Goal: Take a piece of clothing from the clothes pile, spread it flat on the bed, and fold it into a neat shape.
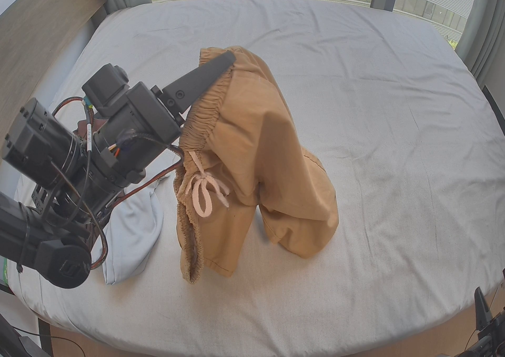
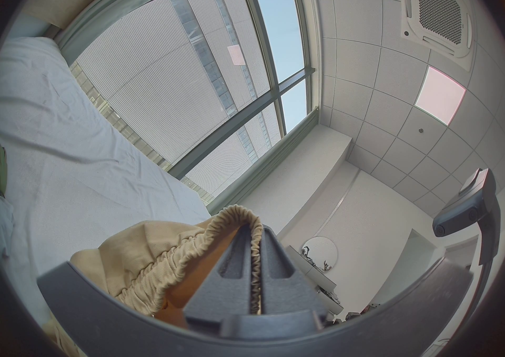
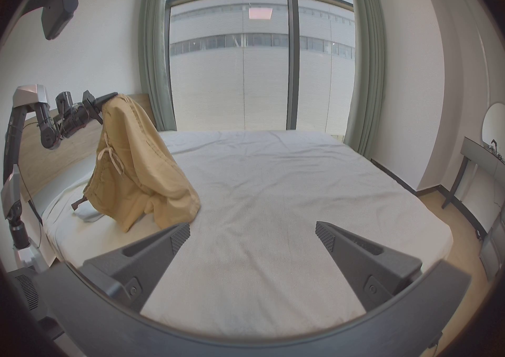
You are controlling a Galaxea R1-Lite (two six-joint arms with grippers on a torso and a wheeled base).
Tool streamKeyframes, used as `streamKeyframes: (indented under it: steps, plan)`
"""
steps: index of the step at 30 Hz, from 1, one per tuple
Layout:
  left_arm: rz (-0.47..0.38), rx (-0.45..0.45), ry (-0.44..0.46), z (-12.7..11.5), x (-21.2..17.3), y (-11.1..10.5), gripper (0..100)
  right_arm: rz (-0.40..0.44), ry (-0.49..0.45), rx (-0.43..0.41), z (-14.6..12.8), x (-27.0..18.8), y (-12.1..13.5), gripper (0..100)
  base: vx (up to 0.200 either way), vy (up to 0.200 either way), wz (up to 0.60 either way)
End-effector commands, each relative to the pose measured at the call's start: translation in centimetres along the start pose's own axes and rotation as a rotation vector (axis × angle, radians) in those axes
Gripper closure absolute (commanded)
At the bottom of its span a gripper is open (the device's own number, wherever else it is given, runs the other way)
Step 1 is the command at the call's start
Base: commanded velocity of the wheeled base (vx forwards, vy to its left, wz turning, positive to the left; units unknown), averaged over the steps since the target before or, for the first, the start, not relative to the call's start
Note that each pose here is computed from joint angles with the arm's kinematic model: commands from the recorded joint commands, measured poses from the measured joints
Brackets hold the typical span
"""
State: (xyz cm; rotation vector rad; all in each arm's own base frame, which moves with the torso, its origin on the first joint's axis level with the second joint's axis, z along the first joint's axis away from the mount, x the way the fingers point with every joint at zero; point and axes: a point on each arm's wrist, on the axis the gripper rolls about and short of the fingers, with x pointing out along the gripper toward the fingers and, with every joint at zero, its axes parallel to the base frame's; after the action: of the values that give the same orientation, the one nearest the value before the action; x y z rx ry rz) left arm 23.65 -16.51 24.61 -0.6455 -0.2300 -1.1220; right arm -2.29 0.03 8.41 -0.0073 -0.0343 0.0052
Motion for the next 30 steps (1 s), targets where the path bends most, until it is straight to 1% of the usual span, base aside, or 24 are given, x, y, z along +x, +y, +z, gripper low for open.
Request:
streamKeyframes:
  steps: [1,2,3,6,8,9,10,11,13,15,18,22,23,25,26,30]
  plan:
    - [0.009,0.003,0.001,0.0,-0.1,0.3,100,0.004,-0.105,-0.007,1.1,-0.3,0.0,0,0.0,0.0,0.0]
    - [0.009,0.004,-0.001,0.0,-0.1,0.3,100,0.002,-0.17,-0.008,2.4,-0.6,0.0,0,0.0,0.0,0.0]
    - [0.01,0.004,-0.001,0.1,-0.1,0.3,100,0.002,-0.174,-0.009,3.1,-0.6,0.0,0,0.0,0.0,0.0]
    - [0.007,0.006,-0.002,0.1,-0.1,0.2,100,0.028,-0.141,-0.01,4.4,-0.1,0.0,0,0.0,0.0,0.0]
    - [0.007,0.006,-0.002,0.1,-0.1,0.2,100,0.07,-0.12,-0.008,4.9,0.2,0.0,0,0.0,0.0,0.0]
    - [0.009,0.006,-0.003,0.2,-0.1,0.3,100,0.107,-0.099,-0.006,5.2,0.6,0.1,0,0.0,0.0,0.0]
    - [0.009,0.006,-0.002,0.1,-0.1,0.3,100,0.112,-0.094,-0.004,5.2,0.6,0.1,0,0.0,0.0,0.0]
    - [0.014,0.007,-0.002,0.2,-0.2,0.4,100,0.206,-0.062,0.019,5.7,1.1,0.2,0,0.0,0.0,0.0]
    - [0.021,0.015,-0.01,0.5,-0.3,0.6,100,0.336,-0.019,0.082,6.9,1.9,0.5,0,0.0,0.0,0.0]
    - [0.022,0.016,-0.011,0.5,-0.3,0.7,100,0.417,0.042,0.158,8.4,3.2,0.7,0,0.0,0.0,0.0]
    - [0.024,0.019,-0.013,0.6,-0.3,0.7,100,0.466,0.089,0.198,10.2,4.8,0.9,0,0.0,0.0,0.0]
    - [0.031,0.029,-0.023,0.9,-0.3,1.0,100,0.519,0.138,0.204,12.3,7.5,1.3,0,0.0,0.0,0.0]
    - [0.032,0.029,-0.024,0.9,-0.3,1.0,100,0.544,0.148,0.205,12.9,8.5,1.6,0,0.0,0.0,0.0]
    - [0.031,0.029,-0.023,0.9,-0.3,1.0,100,0.574,0.157,0.207,13.4,9.8,2.0,0,0.0,0.0,0.0]
    - [0.034,0.029,-0.022,0.8,-0.3,1.2,100,0.603,0.17,0.219,13.6,11.4,2.6,0,0.0,0.0,0.0]
    - [0.029,0.033,-0.029,1.1,-0.1,1.2,100,0.611,0.193,0.263,13.2,15.0,3.7,0,0.0,0.0,0.0]
